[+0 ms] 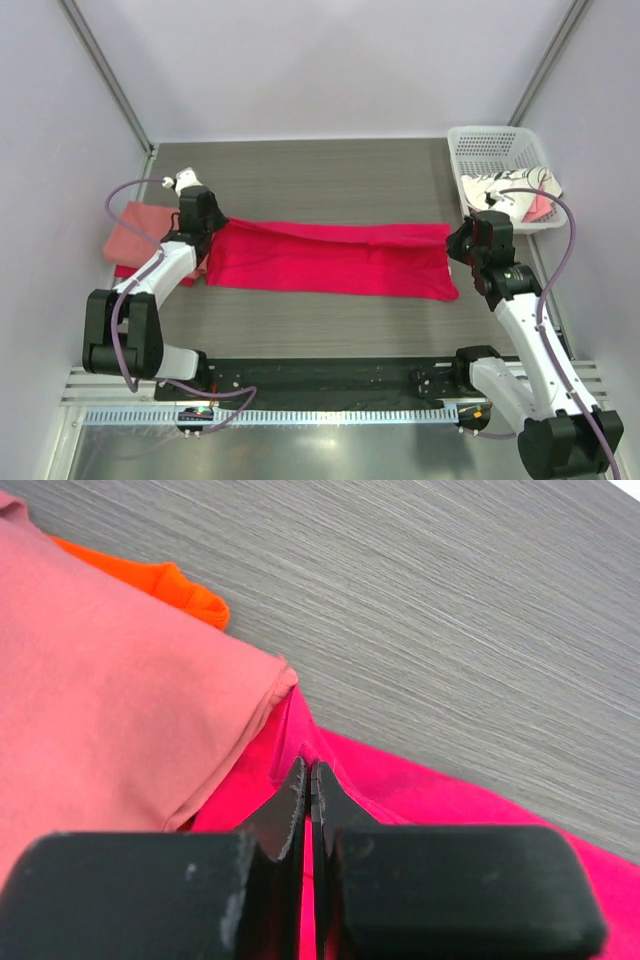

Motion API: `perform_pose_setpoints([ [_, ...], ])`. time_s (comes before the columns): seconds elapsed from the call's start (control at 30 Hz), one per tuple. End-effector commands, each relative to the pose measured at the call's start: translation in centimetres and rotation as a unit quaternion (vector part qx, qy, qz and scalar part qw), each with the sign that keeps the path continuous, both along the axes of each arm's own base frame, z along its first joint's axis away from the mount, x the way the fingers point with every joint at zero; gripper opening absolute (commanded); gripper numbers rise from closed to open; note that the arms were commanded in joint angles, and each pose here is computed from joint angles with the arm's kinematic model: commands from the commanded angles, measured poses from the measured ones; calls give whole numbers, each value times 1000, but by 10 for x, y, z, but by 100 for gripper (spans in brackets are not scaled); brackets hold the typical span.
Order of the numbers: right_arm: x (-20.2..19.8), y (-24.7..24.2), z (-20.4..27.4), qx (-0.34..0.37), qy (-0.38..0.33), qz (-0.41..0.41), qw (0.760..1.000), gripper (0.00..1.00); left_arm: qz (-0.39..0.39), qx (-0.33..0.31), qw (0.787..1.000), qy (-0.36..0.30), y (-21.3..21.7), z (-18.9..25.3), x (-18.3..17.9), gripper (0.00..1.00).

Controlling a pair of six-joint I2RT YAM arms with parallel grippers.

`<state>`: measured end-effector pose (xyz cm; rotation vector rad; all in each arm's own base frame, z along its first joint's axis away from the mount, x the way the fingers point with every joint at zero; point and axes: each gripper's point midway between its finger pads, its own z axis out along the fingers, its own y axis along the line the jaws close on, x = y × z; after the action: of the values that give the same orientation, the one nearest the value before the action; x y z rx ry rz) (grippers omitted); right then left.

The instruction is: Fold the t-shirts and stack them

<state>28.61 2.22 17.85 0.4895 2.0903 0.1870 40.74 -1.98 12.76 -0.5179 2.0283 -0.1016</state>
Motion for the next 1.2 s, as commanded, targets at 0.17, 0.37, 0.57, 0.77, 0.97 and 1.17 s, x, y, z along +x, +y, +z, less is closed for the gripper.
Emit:
perform_pose_setpoints([
  [0.17,-23,6,1,40,-18,-6,999,1,-6,-22,1000,4,-5,2,-20,3],
  [0.37,-36,14,-1,73,-27,-1,997,41,1,-34,999,-12,-3,2,-41,47],
  [0.57,-41,11,14,75,-63,-6,995,56,-2,-48,997,-67,-4,33,-55,54],
  [0.77,-17,35,6,84,-14,58,995,56,-37,-74,994,-73,-24,50,-53,56],
  [0.97,23,26,-15,61,24,22,998,55,-54,-68,996,-16,-49,36,-35,57],
  [1.17,53,13,-54,42,75,-36,996,49,-71,-70,993,66,-62,2,-16,54],
])
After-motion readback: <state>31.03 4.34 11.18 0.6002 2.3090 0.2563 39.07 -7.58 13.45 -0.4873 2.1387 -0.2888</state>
